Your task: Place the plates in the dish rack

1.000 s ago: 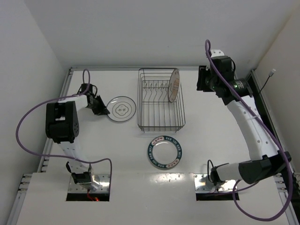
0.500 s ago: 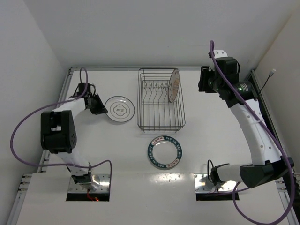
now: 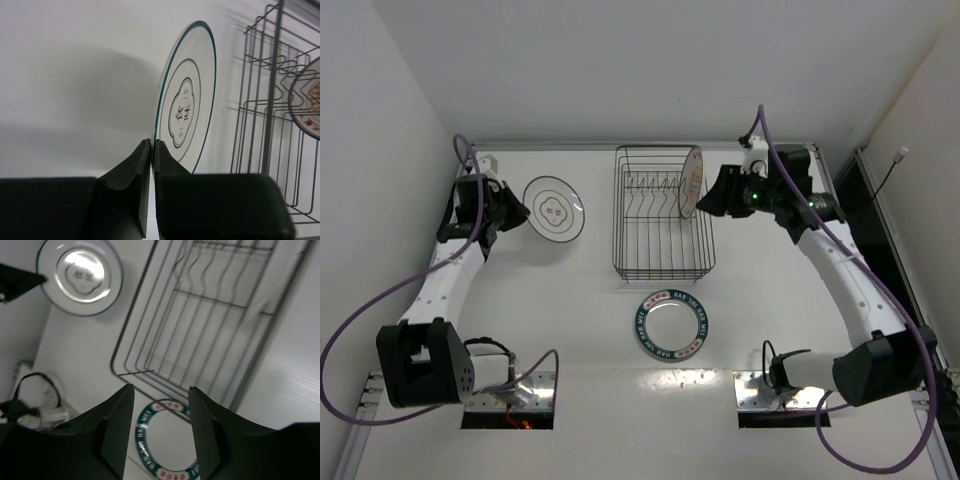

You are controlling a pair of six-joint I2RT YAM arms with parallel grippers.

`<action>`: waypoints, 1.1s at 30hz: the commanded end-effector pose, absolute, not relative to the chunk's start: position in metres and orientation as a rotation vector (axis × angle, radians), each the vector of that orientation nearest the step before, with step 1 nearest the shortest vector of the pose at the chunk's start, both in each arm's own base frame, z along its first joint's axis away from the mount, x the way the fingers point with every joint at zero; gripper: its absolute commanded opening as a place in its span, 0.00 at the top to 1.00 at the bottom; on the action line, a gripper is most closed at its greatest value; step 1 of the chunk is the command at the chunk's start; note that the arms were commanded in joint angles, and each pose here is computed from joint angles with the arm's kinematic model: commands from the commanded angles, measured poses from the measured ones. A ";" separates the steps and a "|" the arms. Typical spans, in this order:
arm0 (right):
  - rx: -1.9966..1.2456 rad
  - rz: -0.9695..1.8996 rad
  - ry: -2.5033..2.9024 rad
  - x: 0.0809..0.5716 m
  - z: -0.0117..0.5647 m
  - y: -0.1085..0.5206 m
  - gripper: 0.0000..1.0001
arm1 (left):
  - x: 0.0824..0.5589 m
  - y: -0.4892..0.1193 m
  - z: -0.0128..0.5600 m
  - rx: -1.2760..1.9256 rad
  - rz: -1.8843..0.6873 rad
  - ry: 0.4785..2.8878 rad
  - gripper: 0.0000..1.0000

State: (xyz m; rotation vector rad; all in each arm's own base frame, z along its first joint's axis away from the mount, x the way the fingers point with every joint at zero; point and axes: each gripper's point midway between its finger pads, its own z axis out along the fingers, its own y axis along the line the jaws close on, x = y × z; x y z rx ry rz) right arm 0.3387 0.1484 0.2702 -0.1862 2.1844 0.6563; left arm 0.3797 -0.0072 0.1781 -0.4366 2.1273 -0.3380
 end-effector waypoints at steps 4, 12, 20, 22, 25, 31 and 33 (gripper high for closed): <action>-0.274 1.369 2.004 0.312 0.264 0.222 0.53 | 0.381 -0.048 0.254 -0.154 -0.576 1.868 1.00; -0.267 1.441 2.018 0.326 0.247 0.234 0.53 | 0.367 -0.101 0.261 0.083 -0.941 1.815 1.00; -0.250 1.422 2.010 0.348 0.226 0.255 0.53 | 0.354 -0.142 0.254 0.223 -1.223 1.804 1.00; -0.252 1.410 2.003 0.354 0.220 0.260 0.53 | 0.352 -0.148 0.248 0.239 -1.254 1.820 1.00; -0.245 1.410 2.034 0.352 0.208 0.274 0.53 | 0.350 -0.157 0.244 0.257 -1.300 1.829 1.00; -0.255 1.402 2.067 0.358 0.193 0.289 0.56 | 0.347 -0.166 0.243 0.279 -1.345 1.825 1.00; -0.264 1.407 2.070 0.357 0.190 0.292 0.87 | 0.346 -0.166 0.240 0.273 -1.362 1.836 1.00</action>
